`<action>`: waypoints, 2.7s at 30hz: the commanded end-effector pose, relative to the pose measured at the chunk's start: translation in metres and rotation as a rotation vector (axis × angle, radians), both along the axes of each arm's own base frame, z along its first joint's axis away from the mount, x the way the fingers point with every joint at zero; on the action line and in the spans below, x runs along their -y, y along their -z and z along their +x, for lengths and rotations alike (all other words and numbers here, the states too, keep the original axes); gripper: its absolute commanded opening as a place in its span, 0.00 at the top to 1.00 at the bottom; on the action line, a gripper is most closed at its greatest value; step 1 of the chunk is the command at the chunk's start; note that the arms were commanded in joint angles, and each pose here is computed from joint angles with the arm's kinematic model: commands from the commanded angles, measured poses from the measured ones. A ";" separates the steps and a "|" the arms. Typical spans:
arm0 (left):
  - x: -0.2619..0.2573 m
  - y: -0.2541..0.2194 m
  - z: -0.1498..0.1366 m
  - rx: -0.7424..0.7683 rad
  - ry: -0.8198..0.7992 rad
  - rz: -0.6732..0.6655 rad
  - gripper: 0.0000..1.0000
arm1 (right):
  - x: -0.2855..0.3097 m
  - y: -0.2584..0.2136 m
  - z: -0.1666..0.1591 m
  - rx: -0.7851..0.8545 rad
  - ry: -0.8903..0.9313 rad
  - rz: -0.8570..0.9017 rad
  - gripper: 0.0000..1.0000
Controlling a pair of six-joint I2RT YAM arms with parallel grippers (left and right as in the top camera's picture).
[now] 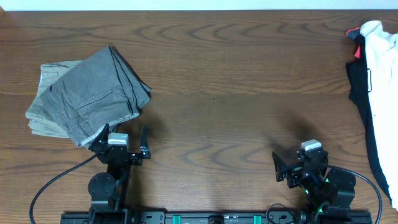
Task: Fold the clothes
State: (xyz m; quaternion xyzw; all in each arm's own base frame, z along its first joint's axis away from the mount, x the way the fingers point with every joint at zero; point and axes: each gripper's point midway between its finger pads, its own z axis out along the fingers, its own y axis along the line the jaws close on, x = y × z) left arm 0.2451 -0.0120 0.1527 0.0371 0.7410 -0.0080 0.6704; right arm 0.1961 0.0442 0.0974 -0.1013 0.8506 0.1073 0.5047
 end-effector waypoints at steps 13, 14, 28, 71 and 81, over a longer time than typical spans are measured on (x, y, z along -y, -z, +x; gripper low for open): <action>0.001 0.014 -0.001 -0.043 0.011 0.009 0.02 | -0.003 0.000 -0.001 0.006 -0.021 -0.001 0.01; 0.001 0.014 -0.001 -0.043 0.011 0.009 0.02 | -0.003 0.000 -0.001 0.007 -0.021 -0.001 0.01; 0.001 0.014 -0.001 -0.043 0.011 0.009 0.02 | -0.003 0.000 -0.001 0.007 -0.021 -0.001 0.01; 0.024 0.007 -0.005 -0.103 0.081 -0.520 0.02 | -0.052 -0.083 0.002 0.249 -0.257 0.302 0.01; 0.032 -0.076 -0.012 -0.176 0.133 -0.367 0.02 | -0.008 -0.128 0.036 0.185 0.053 0.285 0.02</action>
